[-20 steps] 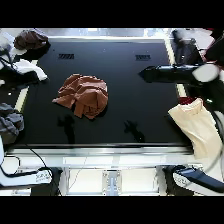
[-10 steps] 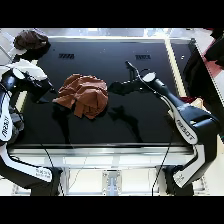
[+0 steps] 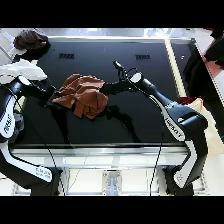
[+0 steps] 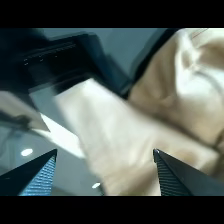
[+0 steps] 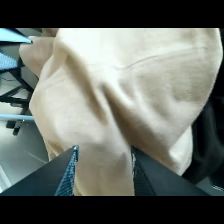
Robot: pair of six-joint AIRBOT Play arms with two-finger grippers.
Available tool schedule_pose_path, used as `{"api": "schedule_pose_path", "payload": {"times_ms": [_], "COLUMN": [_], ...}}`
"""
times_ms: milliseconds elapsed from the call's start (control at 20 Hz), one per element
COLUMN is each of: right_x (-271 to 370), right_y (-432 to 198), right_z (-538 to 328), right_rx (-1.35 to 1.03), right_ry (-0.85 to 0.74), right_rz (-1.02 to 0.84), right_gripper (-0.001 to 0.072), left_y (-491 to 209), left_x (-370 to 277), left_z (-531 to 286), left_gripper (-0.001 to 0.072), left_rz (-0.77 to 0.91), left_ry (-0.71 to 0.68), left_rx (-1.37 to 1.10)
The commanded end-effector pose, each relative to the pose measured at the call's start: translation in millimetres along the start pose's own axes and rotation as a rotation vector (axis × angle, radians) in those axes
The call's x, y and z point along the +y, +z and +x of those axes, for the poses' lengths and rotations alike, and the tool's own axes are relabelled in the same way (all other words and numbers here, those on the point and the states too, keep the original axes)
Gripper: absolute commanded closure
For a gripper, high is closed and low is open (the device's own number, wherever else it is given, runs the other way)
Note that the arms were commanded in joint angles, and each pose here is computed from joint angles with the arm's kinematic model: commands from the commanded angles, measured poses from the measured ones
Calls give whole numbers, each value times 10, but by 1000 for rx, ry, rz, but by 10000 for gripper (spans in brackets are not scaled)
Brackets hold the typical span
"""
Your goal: Fold the shirts.
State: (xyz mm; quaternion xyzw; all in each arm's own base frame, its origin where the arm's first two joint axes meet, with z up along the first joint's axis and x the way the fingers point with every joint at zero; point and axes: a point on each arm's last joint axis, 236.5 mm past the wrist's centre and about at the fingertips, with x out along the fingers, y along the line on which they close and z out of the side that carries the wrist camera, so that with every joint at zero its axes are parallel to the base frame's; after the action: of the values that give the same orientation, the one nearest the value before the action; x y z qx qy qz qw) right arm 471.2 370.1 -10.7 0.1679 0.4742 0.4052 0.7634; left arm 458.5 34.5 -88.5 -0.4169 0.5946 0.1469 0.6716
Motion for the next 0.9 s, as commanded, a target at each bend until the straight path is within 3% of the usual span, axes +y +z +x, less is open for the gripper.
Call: {"api": "schedule_pose_path", "payload": {"times_ms": [0, 150, 200, 250, 300, 350, 400, 550, 650, 850], "right_x": [-10, 28, 43, 55, 64, 56, 47, -3, 63, 525], "right_y": [2, -60, -80, -89, -83, -61, -38, 80, 289, 810], "right_z": [35, 83, 102, 116, 127, 129, 129, 53, -163, -1082], "right_rx": [-2, 16, 22, 23, 19, 9, -1, -29, -47, -71], "right_ry": [-17, -26, -29, -32, -34, -38, -42, -53, -40, -82], "right_rz": [-19, -45, -56, -62, -66, -67, -67, -69, -101, -301], "right_gripper": [347, 347, 347, 348, 422, 620, 698, 699, 700, 702], "left_y": [91, 35, 24, 29, 58, 101, 138, 230, 359, 372], "left_x": [-165, -123, -129, -135, -155, -188, -250, -524, -896, -1673], "left_z": [117, 286, 336, 372, 390, 387, 375, 197, -270, -2141], "left_gripper": [10, 10, 71, 263, 528, 701, 695, 696, 696, 696], "left_rz": [-28, -32, -37, -43, -46, -52, -65, -19, 80, 276], "left_ry": [-63, -45, -47, -51, -60, -74, -101, -225, -393, -831], "left_rx": [-40, -10, -5, -4, -16, -34, -49, -81, -160, -445]}}
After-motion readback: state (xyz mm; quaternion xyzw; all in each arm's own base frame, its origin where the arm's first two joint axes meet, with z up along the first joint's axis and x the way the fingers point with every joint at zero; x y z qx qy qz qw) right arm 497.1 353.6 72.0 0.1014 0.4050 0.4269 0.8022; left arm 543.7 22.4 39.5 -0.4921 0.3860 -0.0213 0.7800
